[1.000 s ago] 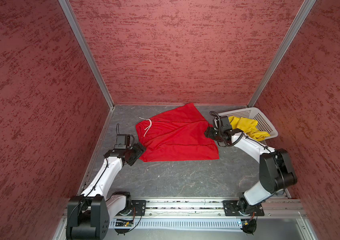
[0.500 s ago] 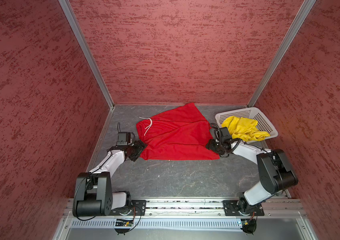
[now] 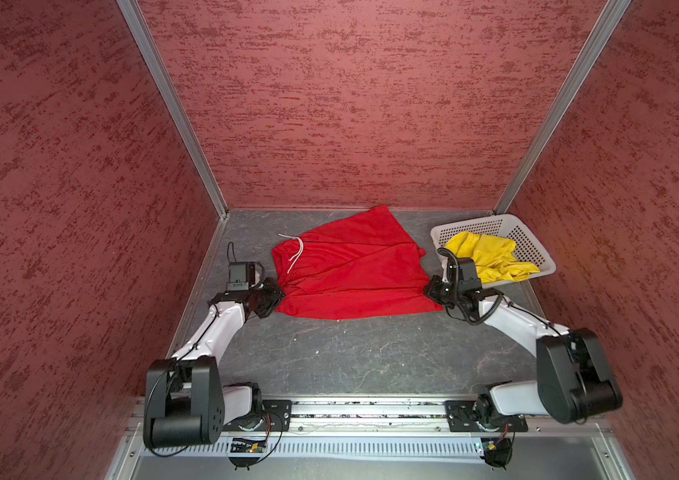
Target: Fold and stack the shorts
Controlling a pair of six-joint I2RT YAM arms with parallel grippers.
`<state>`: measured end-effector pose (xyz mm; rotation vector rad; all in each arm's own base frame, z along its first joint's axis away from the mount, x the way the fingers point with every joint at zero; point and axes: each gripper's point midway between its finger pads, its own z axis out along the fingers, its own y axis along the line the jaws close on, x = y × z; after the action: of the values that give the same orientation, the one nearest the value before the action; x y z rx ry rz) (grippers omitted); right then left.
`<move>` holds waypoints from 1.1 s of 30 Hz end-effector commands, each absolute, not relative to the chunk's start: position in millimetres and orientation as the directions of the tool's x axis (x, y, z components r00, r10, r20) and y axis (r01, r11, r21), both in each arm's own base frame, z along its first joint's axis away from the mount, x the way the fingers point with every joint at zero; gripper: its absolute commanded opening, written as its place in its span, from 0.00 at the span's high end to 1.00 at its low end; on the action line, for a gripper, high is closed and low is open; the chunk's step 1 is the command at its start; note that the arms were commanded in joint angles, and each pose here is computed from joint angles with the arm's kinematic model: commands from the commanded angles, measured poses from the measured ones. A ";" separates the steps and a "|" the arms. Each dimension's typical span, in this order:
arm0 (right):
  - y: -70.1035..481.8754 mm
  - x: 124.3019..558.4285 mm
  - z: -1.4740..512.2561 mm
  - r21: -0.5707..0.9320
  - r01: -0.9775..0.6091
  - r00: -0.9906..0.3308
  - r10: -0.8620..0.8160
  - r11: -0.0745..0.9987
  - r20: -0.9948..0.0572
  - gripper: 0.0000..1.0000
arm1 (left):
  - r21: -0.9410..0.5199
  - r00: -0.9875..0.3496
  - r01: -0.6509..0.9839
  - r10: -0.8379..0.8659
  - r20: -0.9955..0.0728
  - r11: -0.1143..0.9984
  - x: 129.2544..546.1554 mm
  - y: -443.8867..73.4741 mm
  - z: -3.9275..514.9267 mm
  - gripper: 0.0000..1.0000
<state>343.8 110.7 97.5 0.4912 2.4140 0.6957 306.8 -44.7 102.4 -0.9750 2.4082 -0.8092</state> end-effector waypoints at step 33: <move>113.3 323.7 67.8 0.410 0.132 -0.810 0.337 0.902 -0.480 0.35 | -0.554 -0.654 -0.635 -0.756 0.017 0.537 161.7 -56.2 48.2 1.00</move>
<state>314.1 109.9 68.9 0.4268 2.4978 0.5597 160.8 -59.3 49.1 -1.1587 2.5545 -0.8102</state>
